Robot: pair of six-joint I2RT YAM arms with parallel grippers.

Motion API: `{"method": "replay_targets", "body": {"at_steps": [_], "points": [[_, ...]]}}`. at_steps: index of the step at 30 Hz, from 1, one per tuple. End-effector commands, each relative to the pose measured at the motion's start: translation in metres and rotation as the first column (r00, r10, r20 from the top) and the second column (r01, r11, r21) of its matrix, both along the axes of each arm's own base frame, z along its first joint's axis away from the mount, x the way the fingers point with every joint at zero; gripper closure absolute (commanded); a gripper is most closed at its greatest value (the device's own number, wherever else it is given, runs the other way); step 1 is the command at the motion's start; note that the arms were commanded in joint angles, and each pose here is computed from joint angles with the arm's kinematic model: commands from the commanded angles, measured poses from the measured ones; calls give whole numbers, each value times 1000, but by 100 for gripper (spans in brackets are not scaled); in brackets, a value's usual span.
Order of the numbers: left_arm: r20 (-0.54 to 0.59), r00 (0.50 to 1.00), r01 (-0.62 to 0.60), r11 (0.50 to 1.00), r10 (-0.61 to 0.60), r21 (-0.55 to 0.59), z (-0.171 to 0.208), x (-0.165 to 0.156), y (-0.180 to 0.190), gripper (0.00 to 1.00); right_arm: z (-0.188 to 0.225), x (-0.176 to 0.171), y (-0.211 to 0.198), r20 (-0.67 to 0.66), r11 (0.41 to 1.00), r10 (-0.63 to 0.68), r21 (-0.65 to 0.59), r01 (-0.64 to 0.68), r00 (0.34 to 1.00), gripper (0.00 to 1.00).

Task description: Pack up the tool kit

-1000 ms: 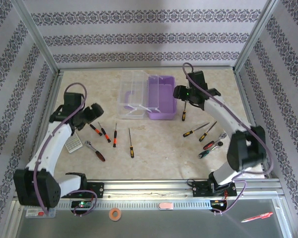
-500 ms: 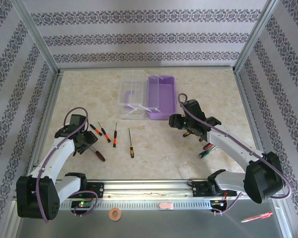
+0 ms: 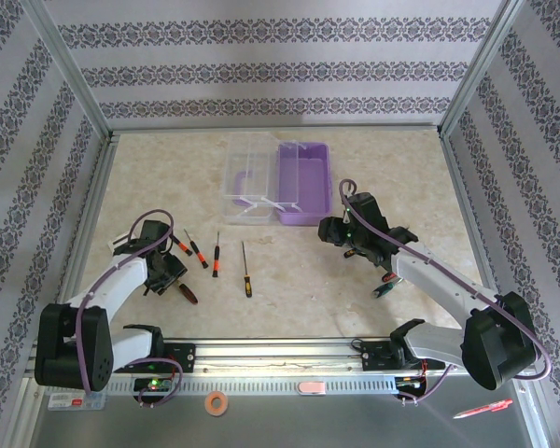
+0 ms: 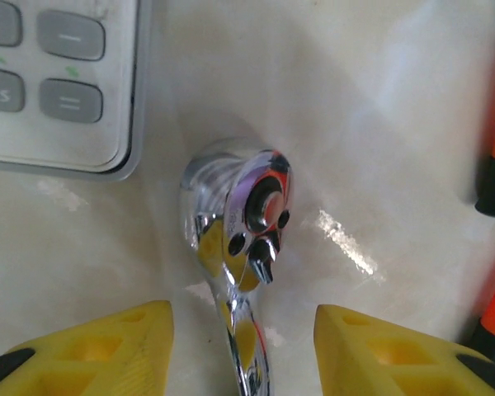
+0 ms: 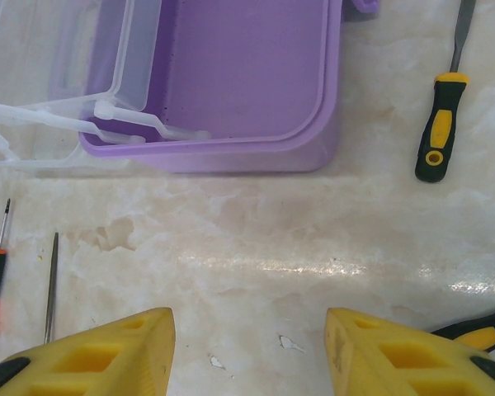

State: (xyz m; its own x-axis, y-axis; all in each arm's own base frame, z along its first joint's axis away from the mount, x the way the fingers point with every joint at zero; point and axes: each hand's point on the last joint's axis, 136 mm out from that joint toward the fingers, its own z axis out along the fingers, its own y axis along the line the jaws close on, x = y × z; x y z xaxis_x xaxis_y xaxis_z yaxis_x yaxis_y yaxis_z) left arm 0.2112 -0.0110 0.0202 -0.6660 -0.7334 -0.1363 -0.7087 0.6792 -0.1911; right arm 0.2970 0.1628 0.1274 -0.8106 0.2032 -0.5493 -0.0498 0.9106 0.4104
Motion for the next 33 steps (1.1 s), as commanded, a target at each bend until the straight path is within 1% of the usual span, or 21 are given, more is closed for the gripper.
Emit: {"method": "replay_targets", "body": {"at_steps": [1, 4, 8, 13, 17, 21, 24, 29, 33], "points": [[41, 999, -11, 1000, 11, 8, 1, 14, -1, 55, -3, -3, 4, -7, 1000, -3, 24, 3, 1000, 49], [30, 1000, -8, 1000, 8, 6, -6, 15, -1, 60, -2, -5, 4, -5, 1000, -5, 31, 5, 1000, 49], [15, 1000, 1, 1000, -1, -1, -16, 15, -3, 71, 0, -7, 2, 3, 1000, -10, 27, 10, 1000, 49], [42, 999, 23, 1000, -22, -18, -18, 19, -7, 82, -1, -8, 1, 3, 1000, -11, 25, 11, 1000, 49], [72, 997, 42, 998, -39, -38, -14, 27, -11, 86, -1, -8, 2, -1, 1000, -8, 29, 8, 1000, 49], [94, 993, 71, 995, -65, -64, -11, 37, -18, 87, 1, -8, 1, 0, 1000, -5, 21, 5, 1000, 49], [104, 991, 91, 993, -82, -80, -7, 41, -22, 91, 3, -8, 0, 5, 1000, -6, 17, 6, 1000, 49], [157, 981, 125, 990, -113, -68, 19, 51, -23, 99, 3, -8, 0, 5, 1000, -9, 21, 9, 1000, 49], [186, 975, 136, 988, -121, -69, 32, 55, -24, 100, 5, -7, 2, 8, 1000, -5, 28, 5, 1000, 49]]}}
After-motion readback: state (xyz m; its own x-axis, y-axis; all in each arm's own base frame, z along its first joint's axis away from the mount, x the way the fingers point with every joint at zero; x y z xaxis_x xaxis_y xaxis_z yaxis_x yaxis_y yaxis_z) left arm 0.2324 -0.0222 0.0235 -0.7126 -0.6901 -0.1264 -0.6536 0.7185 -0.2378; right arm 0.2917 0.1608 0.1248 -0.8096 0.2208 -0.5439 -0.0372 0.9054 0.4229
